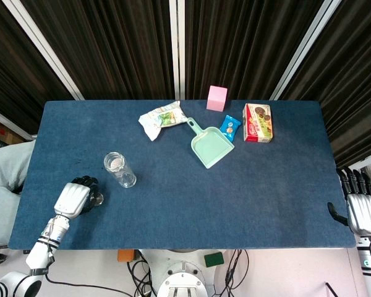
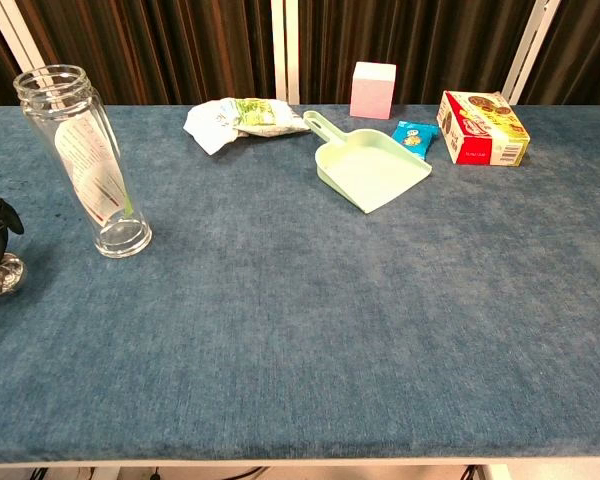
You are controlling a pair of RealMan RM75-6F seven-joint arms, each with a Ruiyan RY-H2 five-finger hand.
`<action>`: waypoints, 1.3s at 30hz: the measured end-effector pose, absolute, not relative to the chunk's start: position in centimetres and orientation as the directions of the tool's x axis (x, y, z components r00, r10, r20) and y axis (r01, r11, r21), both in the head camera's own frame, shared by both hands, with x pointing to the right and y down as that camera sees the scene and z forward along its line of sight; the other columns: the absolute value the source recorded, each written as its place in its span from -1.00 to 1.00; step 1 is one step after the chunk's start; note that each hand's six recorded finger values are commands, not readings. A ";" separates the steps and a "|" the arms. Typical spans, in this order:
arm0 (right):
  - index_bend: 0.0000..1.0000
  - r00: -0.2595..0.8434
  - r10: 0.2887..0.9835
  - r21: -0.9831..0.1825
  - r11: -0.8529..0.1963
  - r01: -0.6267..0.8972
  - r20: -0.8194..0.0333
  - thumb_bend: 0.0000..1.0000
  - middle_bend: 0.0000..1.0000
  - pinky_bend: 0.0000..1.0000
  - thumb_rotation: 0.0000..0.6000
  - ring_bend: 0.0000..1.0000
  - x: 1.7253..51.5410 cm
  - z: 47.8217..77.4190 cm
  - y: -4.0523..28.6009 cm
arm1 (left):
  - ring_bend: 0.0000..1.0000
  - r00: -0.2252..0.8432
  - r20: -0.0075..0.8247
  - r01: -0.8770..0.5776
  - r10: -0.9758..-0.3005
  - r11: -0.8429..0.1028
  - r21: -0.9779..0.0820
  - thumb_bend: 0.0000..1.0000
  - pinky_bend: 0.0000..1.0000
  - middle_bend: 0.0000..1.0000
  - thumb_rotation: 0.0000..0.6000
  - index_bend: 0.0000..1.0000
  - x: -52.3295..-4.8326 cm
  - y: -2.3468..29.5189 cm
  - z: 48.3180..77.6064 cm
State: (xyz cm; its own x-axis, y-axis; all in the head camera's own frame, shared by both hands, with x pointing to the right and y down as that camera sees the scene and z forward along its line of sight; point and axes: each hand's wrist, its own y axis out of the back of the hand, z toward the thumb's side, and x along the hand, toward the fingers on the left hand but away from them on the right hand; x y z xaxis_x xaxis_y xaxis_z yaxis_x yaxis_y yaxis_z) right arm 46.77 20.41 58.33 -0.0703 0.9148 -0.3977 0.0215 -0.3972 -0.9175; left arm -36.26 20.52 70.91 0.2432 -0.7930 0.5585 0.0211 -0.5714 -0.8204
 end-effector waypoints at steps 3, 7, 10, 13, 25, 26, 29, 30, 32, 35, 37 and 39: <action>-1.00 -0.071 0.915 -0.917 -0.397 0.021 -0.398 -0.35 -1.00 -1.00 1.00 -1.00 46.8 58.3 20.4 | -0.53 0.242 0.558 0.021 -0.794 -0.570 -0.821 -0.19 -0.34 -0.39 1.00 0.20 -36.3 20.5 70.9; -1.00 -0.068 0.915 -0.918 -0.396 0.021 -0.397 -0.36 -1.00 -1.00 1.00 -1.00 46.8 58.3 20.5 | -0.53 0.239 0.547 0.017 -0.803 -0.559 -0.829 -0.20 -0.34 -0.39 1.00 0.21 -36.4 20.4 70.6; -1.00 -0.069 0.917 -0.919 -0.393 0.022 -0.393 -0.36 -1.00 -1.00 1.00 -1.00 46.8 58.2 20.5 | -0.53 0.224 0.531 0.012 -0.817 -0.542 -0.840 -0.20 -0.34 -0.39 1.00 0.21 -36.8 20.2 70.1; -1.00 -0.069 0.918 -0.920 -0.391 0.022 -0.391 -0.35 -1.00 -1.00 1.00 -1.00 46.8 58.1 20.4 | -0.53 0.188 0.505 0.002 -0.842 -0.514 -0.858 -0.20 -0.35 -0.39 1.00 0.21 -37.8 19.6 69.2; -1.00 -0.053 0.922 -0.924 -0.383 0.020 -0.383 -0.36 -1.00 -1.00 1.00 -1.00 46.6 57.7 20.3 | -0.80 0.100 0.327 -0.075 -0.940 -0.335 -0.939 -0.20 -0.59 -0.67 1.00 0.23 -42.7 14.8 60.8; -1.00 -0.053 0.922 -0.924 -0.382 0.019 -0.382 -0.36 -1.00 -1.00 1.00 -1.00 46.5 57.7 20.3 | -0.81 0.101 0.313 -0.073 -0.944 -0.321 -0.944 -0.20 -0.61 -0.69 1.00 0.23 -42.8 14.3 60.1; -1.00 -0.054 0.922 -0.924 -0.382 0.019 -0.383 -0.35 -1.00 -1.00 1.00 -1.00 46.5 57.7 20.4 | -0.89 0.116 0.272 -0.086 -0.955 -0.282 -0.955 -0.20 -0.68 -0.74 1.00 0.24 -42.8 12.7 57.6; -1.00 -0.054 0.922 -0.924 -0.382 0.019 -0.383 -0.35 -1.00 -1.00 1.00 -1.00 46.5 57.7 20.4 | -0.93 0.125 0.260 -0.096 -0.957 -0.273 -0.957 -0.20 -0.70 -0.75 1.00 0.24 -42.7 12.2 56.9; -1.00 -0.056 0.922 -0.924 -0.382 0.020 -0.383 -0.35 -1.00 -1.00 1.00 -1.00 46.5 57.7 20.4 | -0.98 0.153 0.232 -0.126 -0.961 -0.252 -0.960 -0.19 -0.75 -0.76 1.00 0.27 -42.0 11.1 55.3; -1.00 -0.058 0.922 -0.923 -0.383 0.018 -0.384 -0.35 -1.00 -1.00 1.00 -1.00 46.5 57.7 20.4 | -1.00 0.211 0.205 -0.156 -0.956 -0.240 -0.958 -0.19 -0.80 -0.76 1.00 0.29 -40.4 9.8 53.6; -1.00 -0.058 0.921 -0.923 -0.385 0.016 -0.386 -0.35 -1.00 -1.00 1.00 -1.00 46.5 57.7 20.4 | -1.00 0.249 0.204 -0.161 -0.947 -0.248 -0.955 -0.19 -0.82 -0.77 1.00 0.31 -39.3 9.0 53.1; -1.00 -0.059 0.920 -0.922 -0.388 0.015 -0.388 -0.35 -1.00 -1.00 1.00 -1.00 46.5 57.7 20.4 | -1.00 0.277 0.215 -0.161 -0.937 -0.266 -0.950 -0.19 -0.84 -0.78 1.00 0.33 -38.4 8.5 53.0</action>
